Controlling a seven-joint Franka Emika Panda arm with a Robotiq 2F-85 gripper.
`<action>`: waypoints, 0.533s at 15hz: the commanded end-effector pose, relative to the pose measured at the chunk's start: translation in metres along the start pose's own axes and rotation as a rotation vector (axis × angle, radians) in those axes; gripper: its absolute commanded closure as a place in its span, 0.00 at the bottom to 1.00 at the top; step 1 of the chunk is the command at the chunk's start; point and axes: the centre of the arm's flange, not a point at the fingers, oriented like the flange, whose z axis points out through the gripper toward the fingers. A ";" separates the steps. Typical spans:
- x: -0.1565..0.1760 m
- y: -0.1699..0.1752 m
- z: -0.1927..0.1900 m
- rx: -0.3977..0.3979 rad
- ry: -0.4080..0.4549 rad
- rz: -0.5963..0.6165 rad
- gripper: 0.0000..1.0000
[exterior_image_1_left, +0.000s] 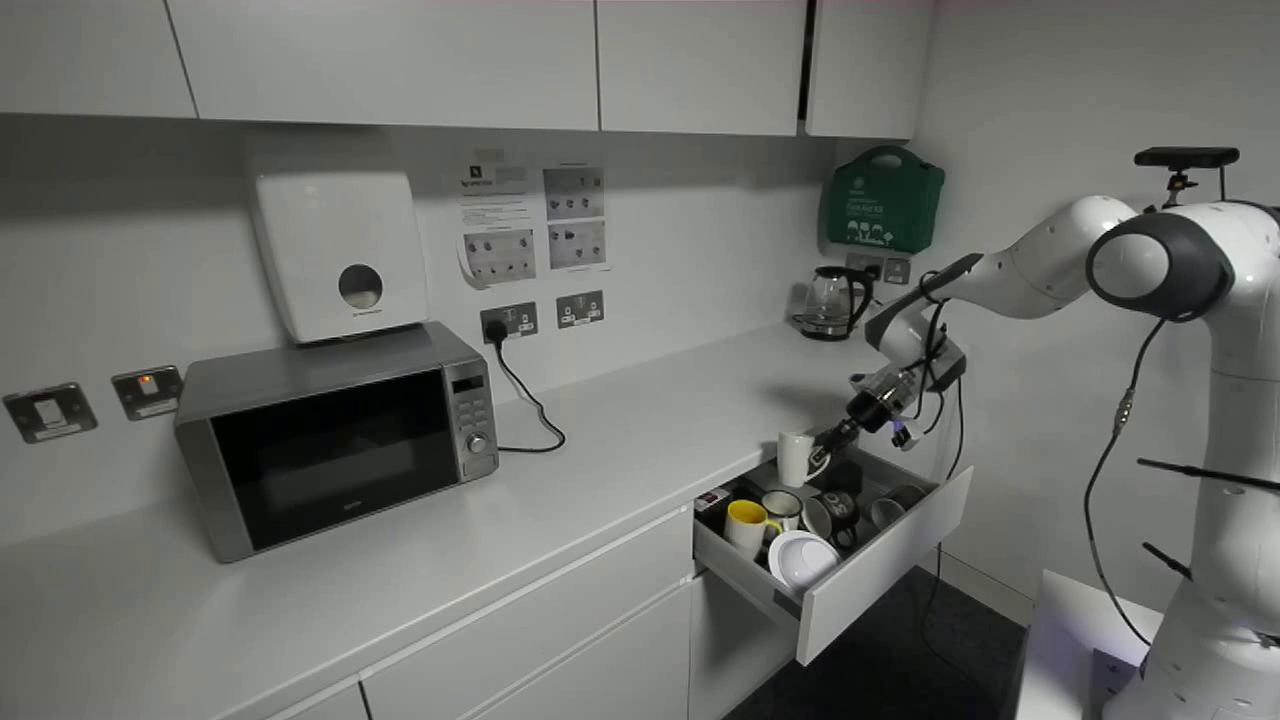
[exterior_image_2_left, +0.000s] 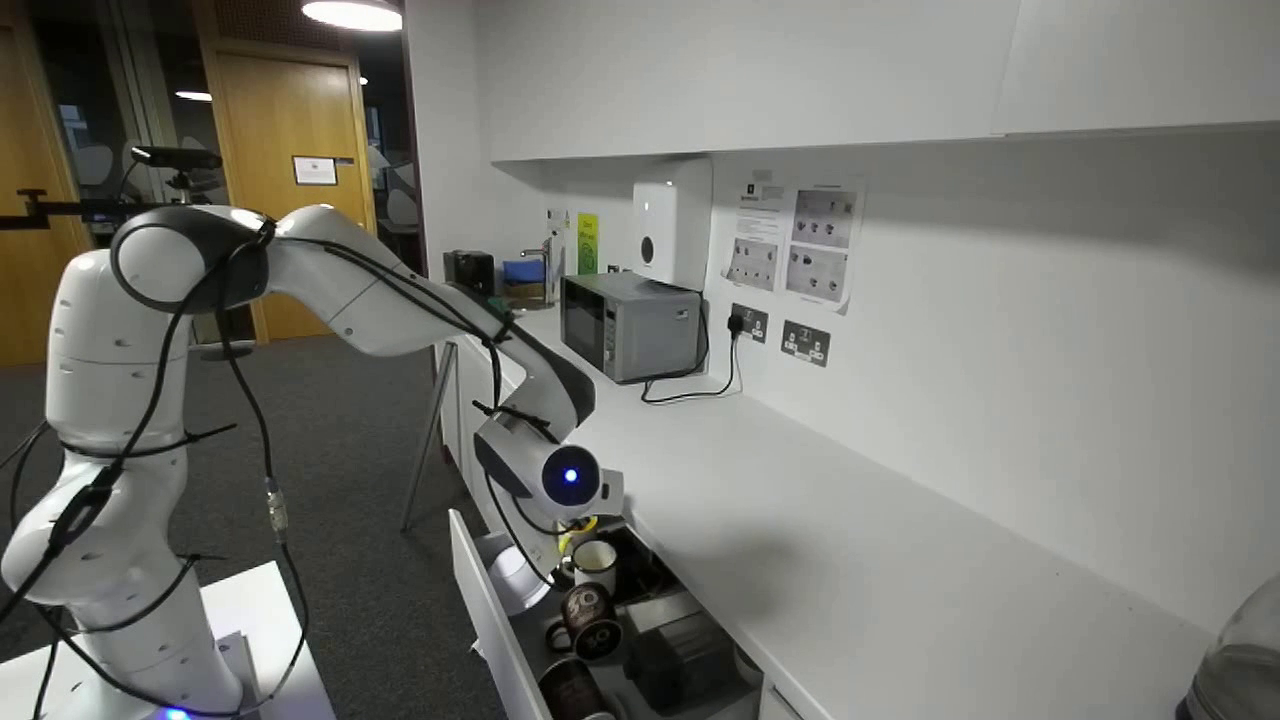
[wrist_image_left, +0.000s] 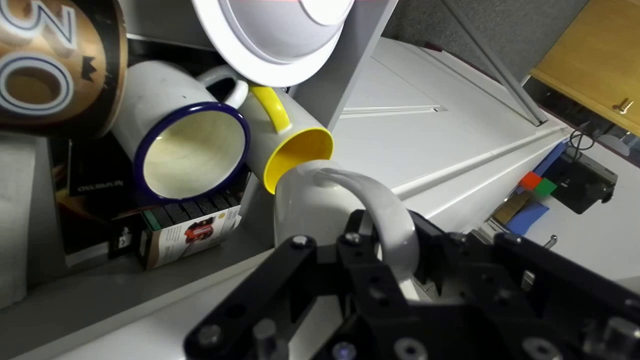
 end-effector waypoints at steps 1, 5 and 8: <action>-0.016 0.010 -0.014 -0.019 0.050 0.022 0.97; -0.027 0.025 -0.032 -0.048 0.071 0.057 0.97; -0.031 0.032 -0.046 -0.065 0.091 0.075 0.97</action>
